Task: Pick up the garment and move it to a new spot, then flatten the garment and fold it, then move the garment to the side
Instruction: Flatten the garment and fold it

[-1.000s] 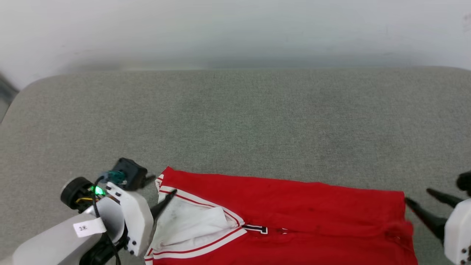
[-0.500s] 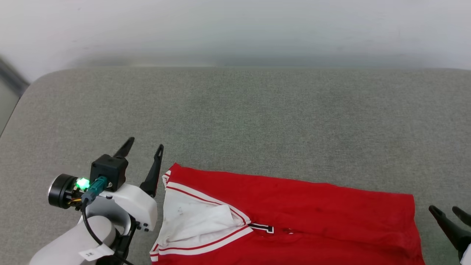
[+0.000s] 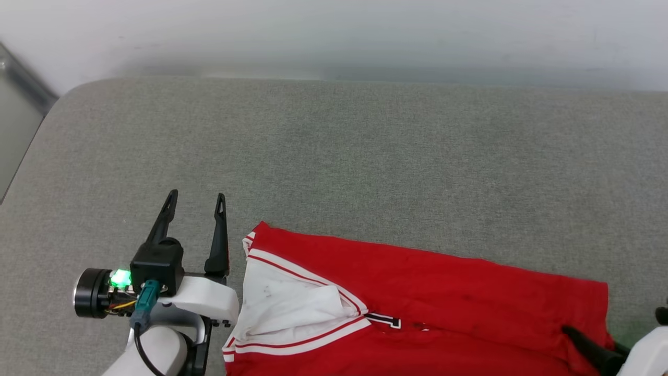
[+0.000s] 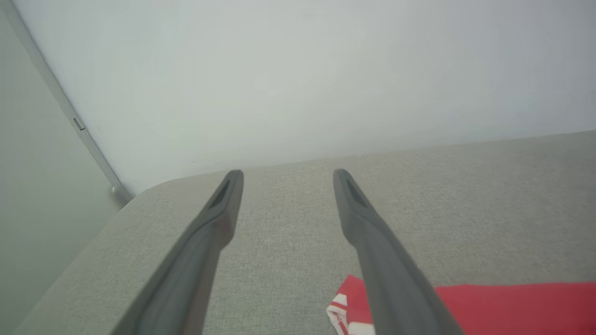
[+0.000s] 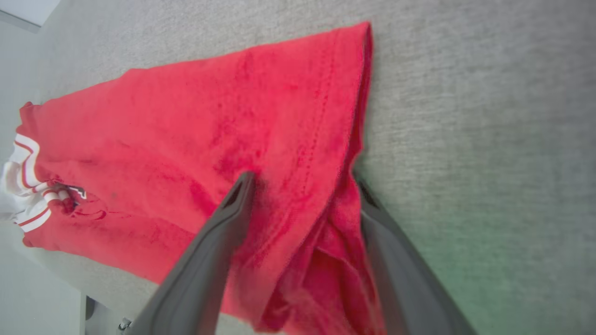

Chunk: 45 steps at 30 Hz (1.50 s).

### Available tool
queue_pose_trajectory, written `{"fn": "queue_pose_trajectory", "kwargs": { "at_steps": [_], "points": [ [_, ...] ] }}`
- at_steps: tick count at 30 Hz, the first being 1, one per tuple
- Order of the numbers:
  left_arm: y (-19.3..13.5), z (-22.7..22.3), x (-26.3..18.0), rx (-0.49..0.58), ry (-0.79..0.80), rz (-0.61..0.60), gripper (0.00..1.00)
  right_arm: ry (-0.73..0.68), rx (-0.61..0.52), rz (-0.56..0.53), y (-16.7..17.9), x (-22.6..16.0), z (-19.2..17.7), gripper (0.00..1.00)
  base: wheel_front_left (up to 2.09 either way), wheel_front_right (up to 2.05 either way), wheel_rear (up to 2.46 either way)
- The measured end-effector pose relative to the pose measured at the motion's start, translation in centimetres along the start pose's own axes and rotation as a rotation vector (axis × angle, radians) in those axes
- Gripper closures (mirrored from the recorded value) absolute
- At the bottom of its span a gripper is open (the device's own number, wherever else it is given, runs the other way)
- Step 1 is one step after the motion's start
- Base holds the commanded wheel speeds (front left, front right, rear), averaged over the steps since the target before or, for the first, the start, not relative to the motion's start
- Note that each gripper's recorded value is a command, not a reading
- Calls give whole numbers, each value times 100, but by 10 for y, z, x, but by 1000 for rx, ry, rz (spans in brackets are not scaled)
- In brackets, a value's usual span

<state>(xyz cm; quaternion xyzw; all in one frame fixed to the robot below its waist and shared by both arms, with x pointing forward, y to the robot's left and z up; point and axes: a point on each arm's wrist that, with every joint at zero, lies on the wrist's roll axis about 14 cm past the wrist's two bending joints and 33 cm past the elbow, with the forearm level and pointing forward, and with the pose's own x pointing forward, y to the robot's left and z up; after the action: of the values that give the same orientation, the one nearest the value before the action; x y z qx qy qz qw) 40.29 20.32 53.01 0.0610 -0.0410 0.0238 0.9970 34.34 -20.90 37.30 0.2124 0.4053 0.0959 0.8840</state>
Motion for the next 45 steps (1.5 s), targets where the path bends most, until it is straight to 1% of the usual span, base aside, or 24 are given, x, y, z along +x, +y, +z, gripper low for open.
{"fn": "queue_pose_trajectory", "kwargs": {
  "at_steps": [4, 8, 9, 10, 15, 22, 26, 30, 33, 35, 39, 45],
  "points": [
    [3, -3, -6, 4, -11, 36, 0, 63, 45, 78, 24, 8, -16, 0, 0, 0, 0],
    [2, -4, -14, 12, -28, 66, 0, 92, 41, 99, 31, 11, -24, 0, 0, 0, 0],
    [2, -5, -16, 14, -27, 67, 0, 90, 34, 100, 32, 12, -24, 72, 0, 0, 0],
    [2, -6, -17, 16, -27, 71, 0, 86, 33, 99, 32, 12, -23, 100, 0, 0, 0],
    [4, -8, -24, 23, -26, 86, 0, 65, 41, 99, 31, 14, -18, 100, 0, 0, 0],
    [4, -9, -30, 30, -29, 86, 0, 41, 21, 61, 16, 7, -8, 100, 0, 0, 0],
    [1, -7, -34, 35, -35, 75, 0, 12, -6, -5, -9, -5, 8, 100, 0, 0, 0],
    [0, -5, -38, 40, -42, 74, 0, -7, -42, -100, -42, -23, 22, 100, 0, 0, 0],
    [-1, -4, -41, 45, -44, 69, 0, -5, -66, -124, -50, -32, 28, 100, 0, 0, 0],
    [-3, -3, -42, 44, -48, 65, 0, -10, -88, -104, -42, -35, 33, 100, 0, 0, 0],
    [-2, -2, -44, 47, -51, 61, 0, -8, -171, -16, -9, -40, 42, 100, 0, 0, 0],
    [-4, -3, -46, 38, -49, 55, 0, -11, -310, 170, 65, -39, 47, 100, 0, 0, 0]
  ]
}}
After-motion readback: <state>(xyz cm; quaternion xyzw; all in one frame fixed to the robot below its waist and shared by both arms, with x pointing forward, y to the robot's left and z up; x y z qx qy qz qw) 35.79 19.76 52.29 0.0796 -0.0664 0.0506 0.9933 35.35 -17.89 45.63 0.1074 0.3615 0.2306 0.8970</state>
